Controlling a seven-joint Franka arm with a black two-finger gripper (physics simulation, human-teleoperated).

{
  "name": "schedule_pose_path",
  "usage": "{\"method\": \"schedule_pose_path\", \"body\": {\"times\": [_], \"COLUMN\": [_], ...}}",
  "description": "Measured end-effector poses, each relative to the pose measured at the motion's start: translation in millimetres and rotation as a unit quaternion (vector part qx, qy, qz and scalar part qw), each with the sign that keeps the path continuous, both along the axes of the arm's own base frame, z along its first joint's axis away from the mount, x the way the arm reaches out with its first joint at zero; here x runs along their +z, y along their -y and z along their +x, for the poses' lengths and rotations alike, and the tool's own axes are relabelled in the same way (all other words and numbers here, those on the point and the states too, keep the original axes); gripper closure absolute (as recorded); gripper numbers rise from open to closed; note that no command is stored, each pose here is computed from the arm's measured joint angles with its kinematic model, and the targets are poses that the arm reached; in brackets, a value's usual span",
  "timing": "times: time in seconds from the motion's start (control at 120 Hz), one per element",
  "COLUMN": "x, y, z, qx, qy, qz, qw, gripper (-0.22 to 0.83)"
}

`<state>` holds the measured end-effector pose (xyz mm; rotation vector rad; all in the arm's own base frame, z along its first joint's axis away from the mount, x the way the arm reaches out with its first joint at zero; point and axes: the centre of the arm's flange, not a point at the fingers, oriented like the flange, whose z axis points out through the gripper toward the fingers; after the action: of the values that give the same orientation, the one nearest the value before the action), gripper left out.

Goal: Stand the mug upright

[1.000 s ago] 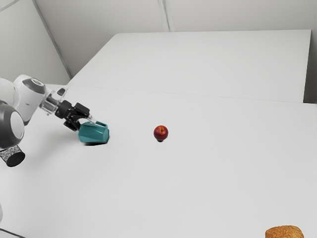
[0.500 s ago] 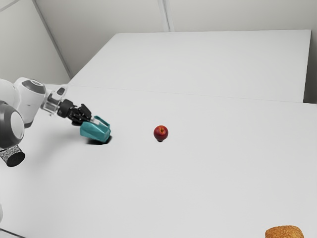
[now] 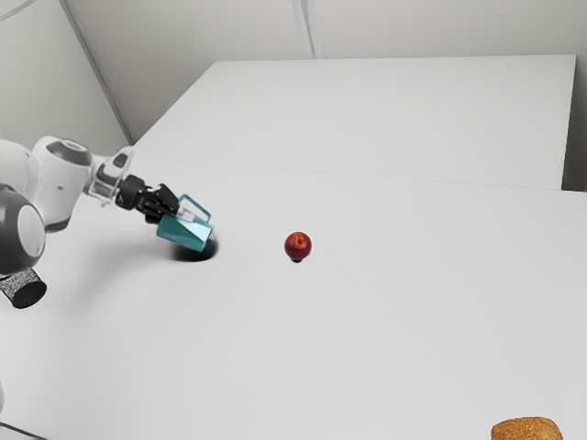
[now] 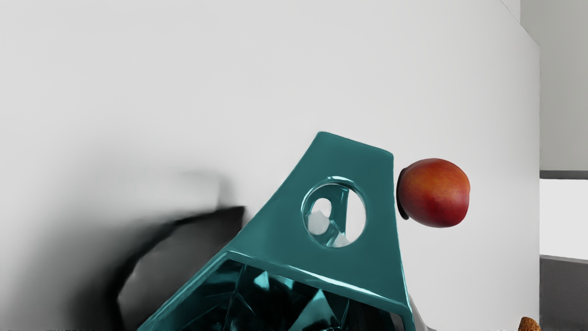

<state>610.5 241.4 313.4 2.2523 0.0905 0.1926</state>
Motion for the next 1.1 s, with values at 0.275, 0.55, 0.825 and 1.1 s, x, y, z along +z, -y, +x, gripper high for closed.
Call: {"method": "schedule_pose_path", "body": {"times": [0.275, 0.55, 0.825, 1.1], "x": [45, 67, 72, 65], "y": [37, 109, 116, 147], "z": [-4, -32, -36, -43], "qx": [-0.048, -0.104, -0.11, -0.106], "qy": [0.001, 0.004, 0.002, -0.015], "qz": [0.069, 0.194, 0.282, 0.314], "qw": [0.996, 0.975, 0.953, 0.943], "gripper": [0.78, 0.79, 0.79, 0.79]}}
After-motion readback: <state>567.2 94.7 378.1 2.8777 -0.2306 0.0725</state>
